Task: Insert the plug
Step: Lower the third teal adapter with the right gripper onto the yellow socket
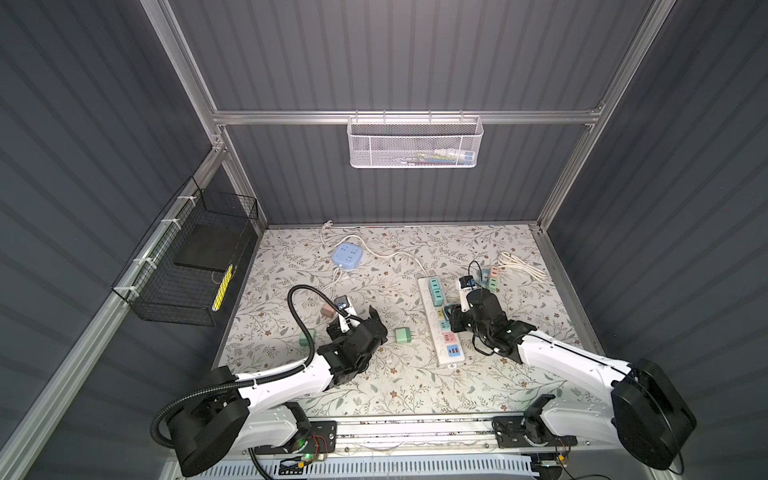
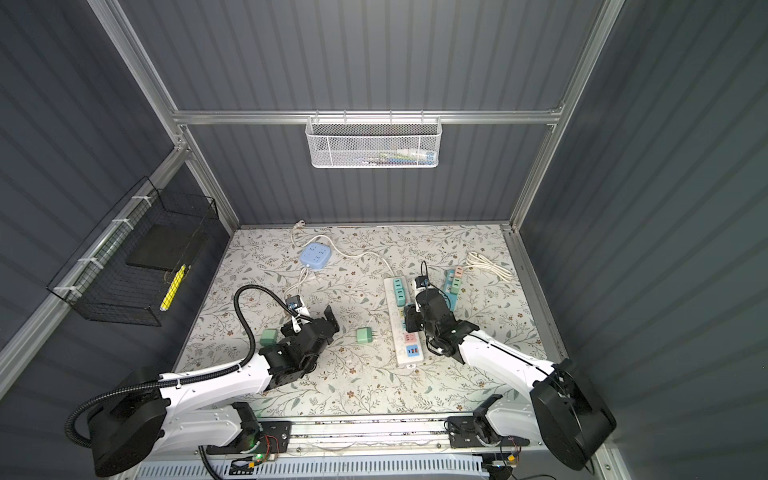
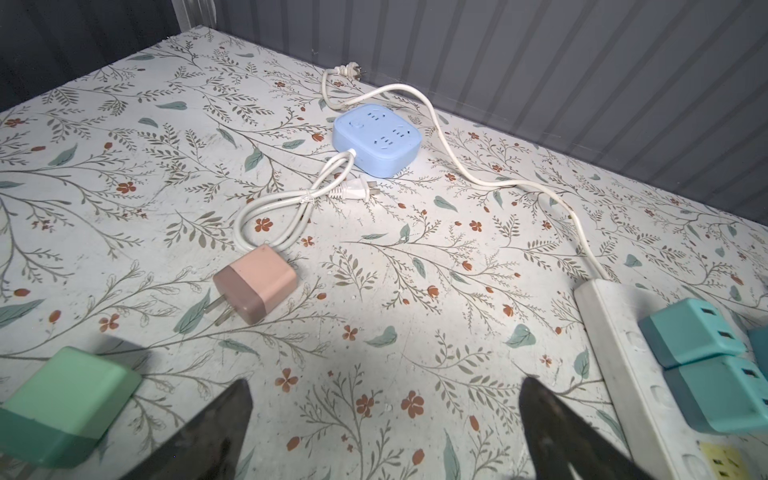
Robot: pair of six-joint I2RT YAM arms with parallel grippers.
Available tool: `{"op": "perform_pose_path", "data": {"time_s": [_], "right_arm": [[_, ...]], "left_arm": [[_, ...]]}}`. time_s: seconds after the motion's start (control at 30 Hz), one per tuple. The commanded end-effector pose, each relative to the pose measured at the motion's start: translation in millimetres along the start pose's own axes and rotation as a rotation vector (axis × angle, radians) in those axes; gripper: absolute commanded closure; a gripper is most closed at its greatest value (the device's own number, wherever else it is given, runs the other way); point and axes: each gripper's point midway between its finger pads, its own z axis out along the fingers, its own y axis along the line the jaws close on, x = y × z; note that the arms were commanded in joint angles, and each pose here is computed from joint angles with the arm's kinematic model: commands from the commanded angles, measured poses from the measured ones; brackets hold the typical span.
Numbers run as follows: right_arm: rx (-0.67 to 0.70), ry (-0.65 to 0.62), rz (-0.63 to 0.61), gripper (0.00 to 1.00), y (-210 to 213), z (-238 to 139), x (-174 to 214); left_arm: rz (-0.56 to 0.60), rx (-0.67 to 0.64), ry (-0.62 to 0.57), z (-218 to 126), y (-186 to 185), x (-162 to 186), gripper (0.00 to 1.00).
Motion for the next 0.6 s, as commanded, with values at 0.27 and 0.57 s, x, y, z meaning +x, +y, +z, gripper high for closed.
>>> {"op": "perform_pose_path", "data": {"time_s": [0.27, 0.57], "right_arm": [[0.017, -0.04, -0.013, 0.82, 4, 17, -16], [0.034, -0.03, -0.005, 0.83, 3, 28, -13]], "left_arm": [[-0.025, -0.031, -0.011, 1, 19, -9, 0.0], [-0.024, -0.023, -0.008, -1, 22, -13, 0.0]]}}
